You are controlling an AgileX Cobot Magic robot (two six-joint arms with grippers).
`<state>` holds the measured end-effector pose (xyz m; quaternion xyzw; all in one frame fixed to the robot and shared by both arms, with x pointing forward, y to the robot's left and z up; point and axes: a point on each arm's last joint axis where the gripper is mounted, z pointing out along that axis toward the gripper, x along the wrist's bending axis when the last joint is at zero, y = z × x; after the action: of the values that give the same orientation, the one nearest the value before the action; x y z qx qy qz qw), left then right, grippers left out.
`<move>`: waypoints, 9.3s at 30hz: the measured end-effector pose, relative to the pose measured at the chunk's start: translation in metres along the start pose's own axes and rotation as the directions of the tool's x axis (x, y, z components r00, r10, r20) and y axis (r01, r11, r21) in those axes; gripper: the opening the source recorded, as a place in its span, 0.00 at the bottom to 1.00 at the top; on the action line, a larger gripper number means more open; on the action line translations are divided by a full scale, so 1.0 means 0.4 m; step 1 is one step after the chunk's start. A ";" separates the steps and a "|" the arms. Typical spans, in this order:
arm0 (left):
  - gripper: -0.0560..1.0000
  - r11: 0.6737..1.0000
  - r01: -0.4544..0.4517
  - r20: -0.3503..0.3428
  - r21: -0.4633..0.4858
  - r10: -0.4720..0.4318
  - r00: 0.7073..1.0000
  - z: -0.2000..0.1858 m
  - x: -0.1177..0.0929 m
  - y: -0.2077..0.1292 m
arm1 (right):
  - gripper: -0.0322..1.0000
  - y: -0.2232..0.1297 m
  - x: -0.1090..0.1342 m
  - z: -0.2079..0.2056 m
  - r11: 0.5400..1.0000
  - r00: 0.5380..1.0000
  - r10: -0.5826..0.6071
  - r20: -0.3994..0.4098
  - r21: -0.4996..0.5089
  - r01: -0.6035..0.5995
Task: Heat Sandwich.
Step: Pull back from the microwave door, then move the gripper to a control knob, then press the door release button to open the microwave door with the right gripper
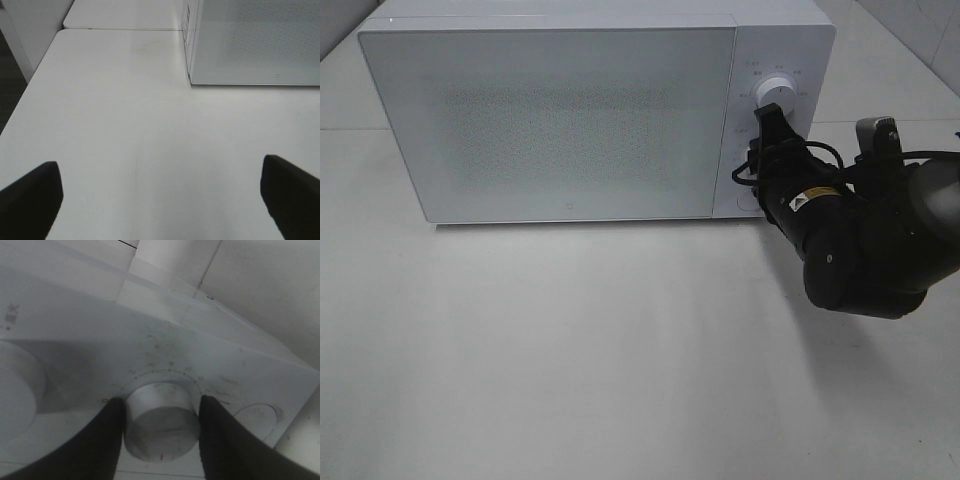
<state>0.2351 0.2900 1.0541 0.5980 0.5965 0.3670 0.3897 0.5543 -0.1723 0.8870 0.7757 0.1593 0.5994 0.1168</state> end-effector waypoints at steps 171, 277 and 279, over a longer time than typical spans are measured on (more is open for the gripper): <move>0.99 1.000 0.000 0.000 0.000 0.000 1.000 0.000 0.000 0.000 | 0.76 0.377 0.091 -0.759 0.215 0.304 -0.948 -0.091 0.519 0.827; 0.99 1.000 0.000 0.000 0.000 0.000 1.000 0.000 0.000 0.000 | 0.76 0.346 0.193 -0.351 0.285 0.298 -0.946 -0.126 0.113 0.952; 0.99 1.000 0.000 0.000 0.000 0.000 1.000 0.000 0.000 0.000 | 0.76 0.338 0.186 -0.327 0.291 0.304 -0.943 -0.134 0.111 0.950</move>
<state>0.2351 0.2900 1.0541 0.5980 0.5965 0.3670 0.3897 0.4595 -0.2695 1.0370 0.5263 0.6385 0.4153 0.3781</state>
